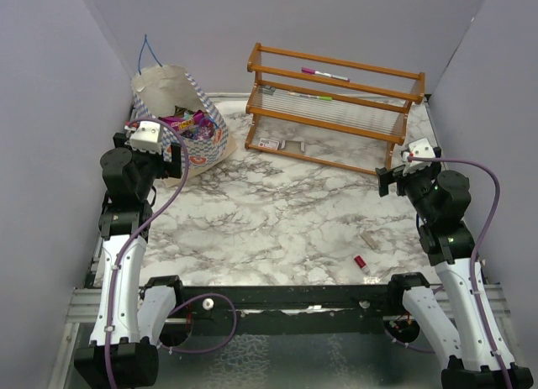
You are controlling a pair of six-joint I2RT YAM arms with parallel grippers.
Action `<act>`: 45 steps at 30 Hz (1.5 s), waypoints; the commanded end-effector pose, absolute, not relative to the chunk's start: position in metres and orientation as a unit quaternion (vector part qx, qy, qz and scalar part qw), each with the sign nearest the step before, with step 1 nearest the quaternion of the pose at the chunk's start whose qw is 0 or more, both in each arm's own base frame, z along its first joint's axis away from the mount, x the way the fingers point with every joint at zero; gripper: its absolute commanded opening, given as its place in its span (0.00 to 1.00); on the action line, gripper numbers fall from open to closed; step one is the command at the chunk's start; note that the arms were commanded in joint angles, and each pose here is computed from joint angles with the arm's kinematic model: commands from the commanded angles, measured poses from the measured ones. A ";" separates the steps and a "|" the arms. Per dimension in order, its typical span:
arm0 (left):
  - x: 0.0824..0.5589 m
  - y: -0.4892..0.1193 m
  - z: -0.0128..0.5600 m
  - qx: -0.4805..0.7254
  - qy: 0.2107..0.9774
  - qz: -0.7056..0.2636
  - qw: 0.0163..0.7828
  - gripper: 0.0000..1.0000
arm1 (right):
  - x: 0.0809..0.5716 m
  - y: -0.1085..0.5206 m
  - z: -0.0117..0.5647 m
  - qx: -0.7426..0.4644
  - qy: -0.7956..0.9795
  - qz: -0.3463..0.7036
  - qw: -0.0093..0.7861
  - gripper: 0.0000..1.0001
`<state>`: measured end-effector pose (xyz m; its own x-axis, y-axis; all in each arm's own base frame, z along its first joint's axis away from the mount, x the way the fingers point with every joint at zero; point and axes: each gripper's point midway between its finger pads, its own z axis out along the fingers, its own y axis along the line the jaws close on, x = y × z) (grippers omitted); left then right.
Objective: Place the snacks into the paper bag
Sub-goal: Reset both arms
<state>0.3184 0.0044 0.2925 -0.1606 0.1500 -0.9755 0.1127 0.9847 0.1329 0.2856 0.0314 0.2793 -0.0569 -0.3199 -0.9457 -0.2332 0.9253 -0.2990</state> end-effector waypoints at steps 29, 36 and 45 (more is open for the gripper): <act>0.317 0.009 0.304 0.081 0.752 0.030 0.653 0.99 | 0.284 0.031 0.282 -0.203 0.720 -0.037 0.662 0.99; 0.317 0.009 0.303 0.081 0.752 0.030 0.654 0.99 | 0.284 0.031 0.281 -0.204 0.721 -0.036 0.661 0.99; 0.317 0.008 0.303 0.084 0.752 0.030 0.653 0.99 | 0.283 0.033 0.281 -0.208 0.719 -0.033 0.662 0.99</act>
<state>0.3184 0.0063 0.2926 -0.1615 0.1517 -0.9751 0.1026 0.9853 0.1363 0.2848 0.0319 0.2778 -0.0562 -0.3353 -0.9404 -0.2470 0.9173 -0.3123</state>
